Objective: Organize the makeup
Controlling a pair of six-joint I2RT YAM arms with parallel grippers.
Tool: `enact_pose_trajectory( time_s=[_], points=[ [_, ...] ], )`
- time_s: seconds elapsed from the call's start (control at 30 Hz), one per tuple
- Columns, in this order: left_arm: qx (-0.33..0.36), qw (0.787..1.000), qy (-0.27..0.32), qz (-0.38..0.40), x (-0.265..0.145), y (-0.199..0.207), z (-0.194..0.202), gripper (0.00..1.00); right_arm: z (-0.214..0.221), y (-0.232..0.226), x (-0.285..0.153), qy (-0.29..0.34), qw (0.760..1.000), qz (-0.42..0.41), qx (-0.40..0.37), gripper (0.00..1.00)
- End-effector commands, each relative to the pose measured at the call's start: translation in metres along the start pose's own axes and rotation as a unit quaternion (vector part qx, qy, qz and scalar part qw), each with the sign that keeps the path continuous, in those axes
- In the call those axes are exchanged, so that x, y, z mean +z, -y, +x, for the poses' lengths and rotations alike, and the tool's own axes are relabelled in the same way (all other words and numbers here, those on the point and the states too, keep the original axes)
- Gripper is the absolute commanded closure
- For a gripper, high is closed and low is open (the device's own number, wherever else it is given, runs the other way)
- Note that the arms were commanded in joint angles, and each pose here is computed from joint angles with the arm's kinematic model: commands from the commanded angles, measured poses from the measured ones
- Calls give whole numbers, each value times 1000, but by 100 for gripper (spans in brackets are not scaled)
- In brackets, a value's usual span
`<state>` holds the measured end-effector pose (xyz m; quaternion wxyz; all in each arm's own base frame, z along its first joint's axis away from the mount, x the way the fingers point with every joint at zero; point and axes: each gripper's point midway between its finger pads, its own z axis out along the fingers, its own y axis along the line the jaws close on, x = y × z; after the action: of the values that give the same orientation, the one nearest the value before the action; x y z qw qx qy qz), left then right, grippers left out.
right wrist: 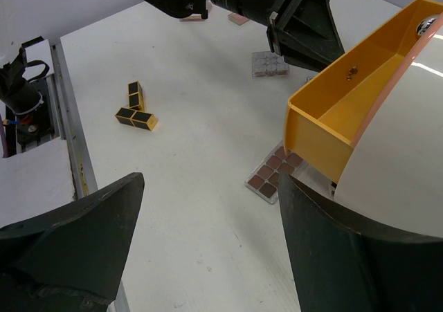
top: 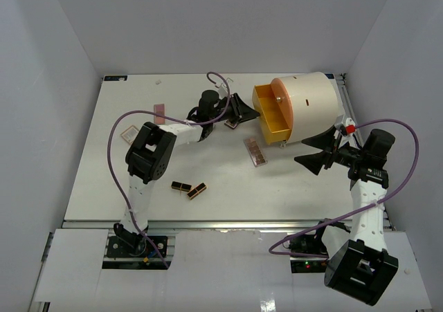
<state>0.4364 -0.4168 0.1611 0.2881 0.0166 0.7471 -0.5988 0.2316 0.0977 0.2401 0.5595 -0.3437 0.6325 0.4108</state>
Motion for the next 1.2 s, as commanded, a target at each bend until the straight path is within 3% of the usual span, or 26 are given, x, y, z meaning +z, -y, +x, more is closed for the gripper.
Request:
enact_pose_trajectory(
  time_s=[0.0,0.23,0.43,0.63,0.87,0.97,1.1,1.17],
  points=[
    [37,999,9,20,-19,32,-17,71,-2,3,-1,2,1000,3,-11,16],
    [37,999,8,15,-23,33,-18,63,-2,3,-1,2,1000,3,-11,16],
    [42,999,12,4,-25,38,-23,32,-1,4,-1,0,1000,8,-12,15],
    [76,997,27,-2,-43,58,-35,21,0,4,-1,0,1000,9,-15,14],
    [129,988,74,-36,-102,85,-62,19,1,-2,0,1,999,0,-32,11],
    [196,975,77,-65,-138,92,-64,19,6,-7,5,-9,997,-15,-77,9],
    [258,955,80,-122,-191,92,-50,16,16,-31,27,-74,988,-59,-122,9],
    [305,933,88,-168,-227,83,-39,10,24,-52,46,-117,973,-109,-167,9]
  ],
)
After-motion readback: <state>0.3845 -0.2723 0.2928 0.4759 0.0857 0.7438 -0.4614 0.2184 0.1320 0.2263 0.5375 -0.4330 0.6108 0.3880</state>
